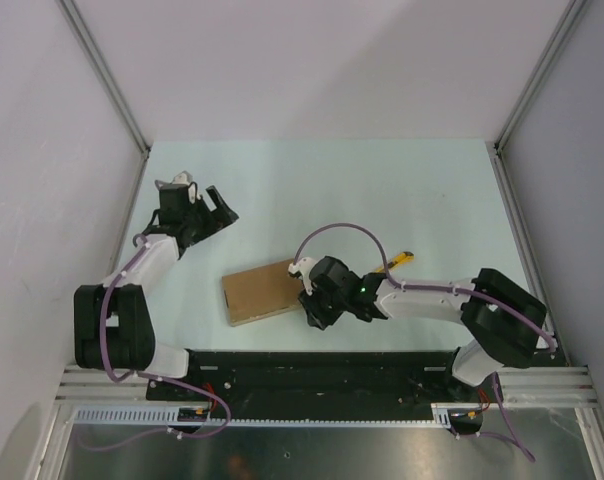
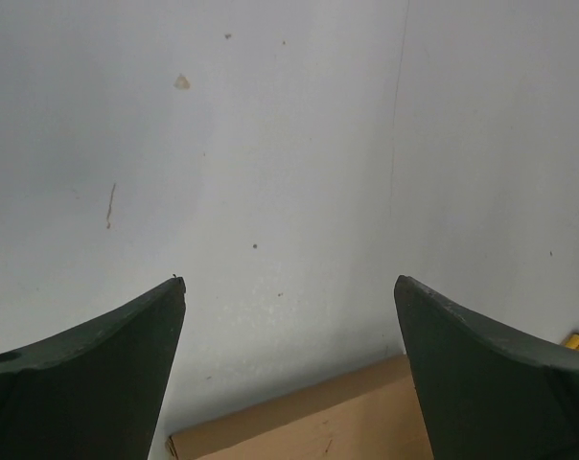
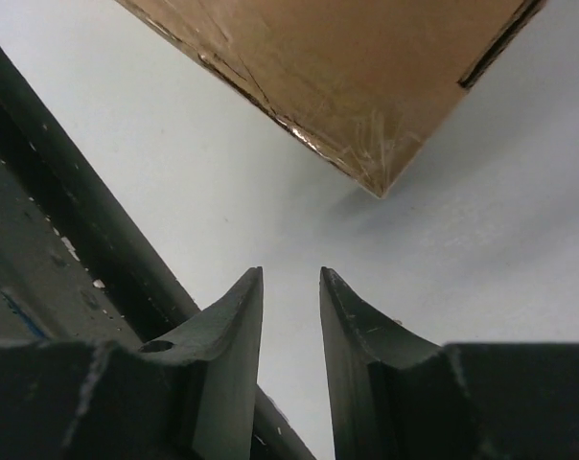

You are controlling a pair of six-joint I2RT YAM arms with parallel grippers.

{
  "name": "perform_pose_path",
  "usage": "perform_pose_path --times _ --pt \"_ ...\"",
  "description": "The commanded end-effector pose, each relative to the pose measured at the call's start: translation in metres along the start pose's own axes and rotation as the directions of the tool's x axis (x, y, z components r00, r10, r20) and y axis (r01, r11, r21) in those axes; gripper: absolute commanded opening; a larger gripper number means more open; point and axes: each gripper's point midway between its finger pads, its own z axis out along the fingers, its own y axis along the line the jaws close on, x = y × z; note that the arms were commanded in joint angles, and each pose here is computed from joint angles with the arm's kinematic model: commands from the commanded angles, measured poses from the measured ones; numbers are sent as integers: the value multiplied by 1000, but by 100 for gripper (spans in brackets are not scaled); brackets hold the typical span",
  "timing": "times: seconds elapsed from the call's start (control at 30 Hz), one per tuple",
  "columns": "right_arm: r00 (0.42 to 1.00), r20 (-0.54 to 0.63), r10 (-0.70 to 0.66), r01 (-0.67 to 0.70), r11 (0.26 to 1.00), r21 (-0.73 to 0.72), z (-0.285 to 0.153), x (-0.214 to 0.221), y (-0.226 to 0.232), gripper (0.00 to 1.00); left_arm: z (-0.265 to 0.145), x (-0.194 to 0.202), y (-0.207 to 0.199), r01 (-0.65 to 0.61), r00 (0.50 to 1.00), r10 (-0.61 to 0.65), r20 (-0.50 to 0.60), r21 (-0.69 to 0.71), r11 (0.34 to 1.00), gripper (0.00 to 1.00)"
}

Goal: Unpack the express box

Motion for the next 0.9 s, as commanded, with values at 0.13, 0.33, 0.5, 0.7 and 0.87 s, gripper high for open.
perform_pose_path --times 0.13,0.33,0.5,0.7,0.87 --pt "992 111 -56 57 998 -5 31 -25 -2 36 6 4 -1 41 999 -41 -35 1 999 94" --pt "957 290 16 -32 998 52 44 -71 -25 39 0 -5 16 63 998 -63 -5 -52 997 95" --pt "918 382 105 -152 984 94 52 -95 -59 43 -3 10 24 70 996 -74 -45 -75 995 95" --pt "874 427 231 -273 961 38 61 -121 -104 50 2 57 33 124 975 -134 -178 -68 990 92" --pt "846 430 314 -327 944 -47 63 -133 -121 55 -2 92 51 157 954 -184 -236 -128 979 88"
